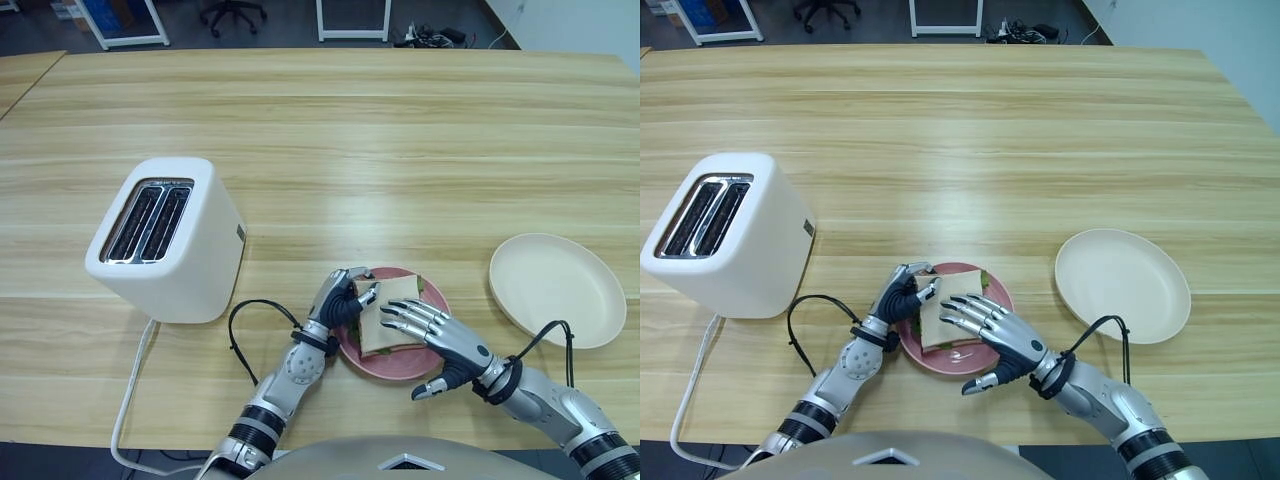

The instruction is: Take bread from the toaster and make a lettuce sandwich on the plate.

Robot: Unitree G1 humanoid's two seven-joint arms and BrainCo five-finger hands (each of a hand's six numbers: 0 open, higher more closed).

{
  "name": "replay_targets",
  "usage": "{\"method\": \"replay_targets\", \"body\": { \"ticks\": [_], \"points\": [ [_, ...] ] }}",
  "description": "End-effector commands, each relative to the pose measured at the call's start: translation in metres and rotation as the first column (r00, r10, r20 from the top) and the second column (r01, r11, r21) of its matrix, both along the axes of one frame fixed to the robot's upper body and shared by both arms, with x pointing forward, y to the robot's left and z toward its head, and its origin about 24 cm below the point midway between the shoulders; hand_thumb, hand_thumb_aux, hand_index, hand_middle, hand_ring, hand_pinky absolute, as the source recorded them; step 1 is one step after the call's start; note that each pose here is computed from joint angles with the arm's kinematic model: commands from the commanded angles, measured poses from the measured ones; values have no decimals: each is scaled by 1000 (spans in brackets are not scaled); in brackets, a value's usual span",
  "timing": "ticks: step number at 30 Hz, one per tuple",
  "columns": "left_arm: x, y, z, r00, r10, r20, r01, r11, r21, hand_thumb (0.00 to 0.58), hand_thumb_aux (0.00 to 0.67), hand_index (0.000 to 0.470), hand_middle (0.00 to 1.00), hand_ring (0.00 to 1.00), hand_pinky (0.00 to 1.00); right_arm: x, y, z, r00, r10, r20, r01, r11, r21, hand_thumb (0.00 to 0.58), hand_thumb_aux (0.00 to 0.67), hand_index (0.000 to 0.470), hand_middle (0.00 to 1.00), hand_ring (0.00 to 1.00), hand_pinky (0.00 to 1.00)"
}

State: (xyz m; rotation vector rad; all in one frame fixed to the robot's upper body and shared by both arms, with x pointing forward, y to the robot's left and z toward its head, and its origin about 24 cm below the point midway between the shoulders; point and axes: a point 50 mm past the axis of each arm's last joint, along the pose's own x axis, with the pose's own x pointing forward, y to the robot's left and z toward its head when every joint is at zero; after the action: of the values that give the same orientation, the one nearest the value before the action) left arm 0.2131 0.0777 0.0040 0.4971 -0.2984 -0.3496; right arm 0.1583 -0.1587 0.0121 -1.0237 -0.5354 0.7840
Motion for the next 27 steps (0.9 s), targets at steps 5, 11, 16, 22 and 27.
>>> {"method": "replay_targets", "body": {
  "ticks": [5, 11, 16, 22, 27],
  "points": [
    [-2, 16, 60, 829, 16, 559, -156, 967, 204, 0, 0, 0, 0, 0, 0, -9, -24, -39, 975, -99, -197, 49, 969, -243, 0, 0, 0, 0, 0, 0],
    [8, 68, 95, 682, 151, 716, -401, 896, 193, 0, 0, 0, 0, 0, 0, -1, -21, -39, 978, -77, -196, 29, 971, -238, 0, 0, 0, 0, 0, 0],
    [-16, 80, 90, 750, 84, 656, -272, 943, 190, 0, 0, 0, 0, 0, 0, 15, -9, -28, 995, -40, -96, 22, 983, -181, 0, 0, 0, 0, 0, 0],
    [-75, 67, 38, 925, -291, 244, 220, 935, 279, 580, 670, 470, 1000, 1000, 1000, 50, 17, 39, 938, -306, 160, 204, 864, 460, 580, 670, 470, 1000, 1000, 1000],
    [-100, 60, 17, 922, -386, -9, 376, 892, 251, 580, 670, 470, 1000, 1000, 1000, 30, -6, 51, 943, -327, 58, 246, 805, 540, 580, 670, 470, 1000, 1000, 1000]
  ]
}}
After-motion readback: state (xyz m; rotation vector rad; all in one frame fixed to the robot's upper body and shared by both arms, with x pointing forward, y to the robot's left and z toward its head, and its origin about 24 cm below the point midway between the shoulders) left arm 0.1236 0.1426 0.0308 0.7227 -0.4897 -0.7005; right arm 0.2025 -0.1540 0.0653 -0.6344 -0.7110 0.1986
